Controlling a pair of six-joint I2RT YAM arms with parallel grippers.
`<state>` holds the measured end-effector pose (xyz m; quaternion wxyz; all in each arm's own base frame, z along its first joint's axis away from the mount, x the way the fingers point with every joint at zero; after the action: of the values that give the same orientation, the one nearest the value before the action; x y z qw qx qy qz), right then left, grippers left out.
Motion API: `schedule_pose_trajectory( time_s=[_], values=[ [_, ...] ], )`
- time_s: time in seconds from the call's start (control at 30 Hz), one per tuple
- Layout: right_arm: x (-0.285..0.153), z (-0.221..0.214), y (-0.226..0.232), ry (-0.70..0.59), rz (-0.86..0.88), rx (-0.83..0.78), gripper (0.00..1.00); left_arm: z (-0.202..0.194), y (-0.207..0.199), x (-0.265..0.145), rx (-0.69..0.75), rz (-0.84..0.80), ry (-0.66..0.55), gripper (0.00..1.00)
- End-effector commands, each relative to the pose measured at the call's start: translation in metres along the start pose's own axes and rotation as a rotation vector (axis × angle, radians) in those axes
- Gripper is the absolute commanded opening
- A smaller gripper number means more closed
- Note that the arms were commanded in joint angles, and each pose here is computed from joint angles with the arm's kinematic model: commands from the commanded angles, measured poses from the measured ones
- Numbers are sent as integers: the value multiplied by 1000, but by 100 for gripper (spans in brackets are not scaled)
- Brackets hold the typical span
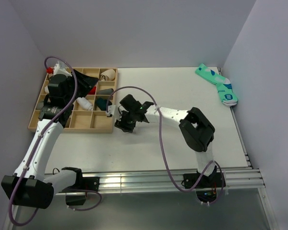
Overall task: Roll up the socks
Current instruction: Roll the sock at the center of the board.
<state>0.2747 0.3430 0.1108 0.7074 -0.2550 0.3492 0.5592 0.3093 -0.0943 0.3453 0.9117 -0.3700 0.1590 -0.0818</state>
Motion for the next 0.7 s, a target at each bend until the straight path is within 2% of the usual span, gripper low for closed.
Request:
schedule_pose_trajectory(
  time_s=[0.0, 0.3, 0.67],
  values=[
    [16, 14, 4, -2, -50, 7, 56, 19, -22, -3, 52, -98, -56, 46],
    [31, 19, 2, 36, -118, 47, 56, 17, -20, 6, 69, -114, -23, 46],
    [25, 3, 8, 63, -119, 70, 56, 10, -10, 10, 69, -92, -7, 47]
  ],
)
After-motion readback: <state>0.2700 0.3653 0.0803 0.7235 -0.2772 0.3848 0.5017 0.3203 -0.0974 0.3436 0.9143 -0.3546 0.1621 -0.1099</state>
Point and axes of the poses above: each gripper's point midway between its finger pads, its own x axis out along the fingers, its own y axis along the line the jaws close on, z = x × y, the point moved 6 cm from there along -x, back along the fingers, and after that the axes turned 7 degrees about x, right-handed, at the moved point
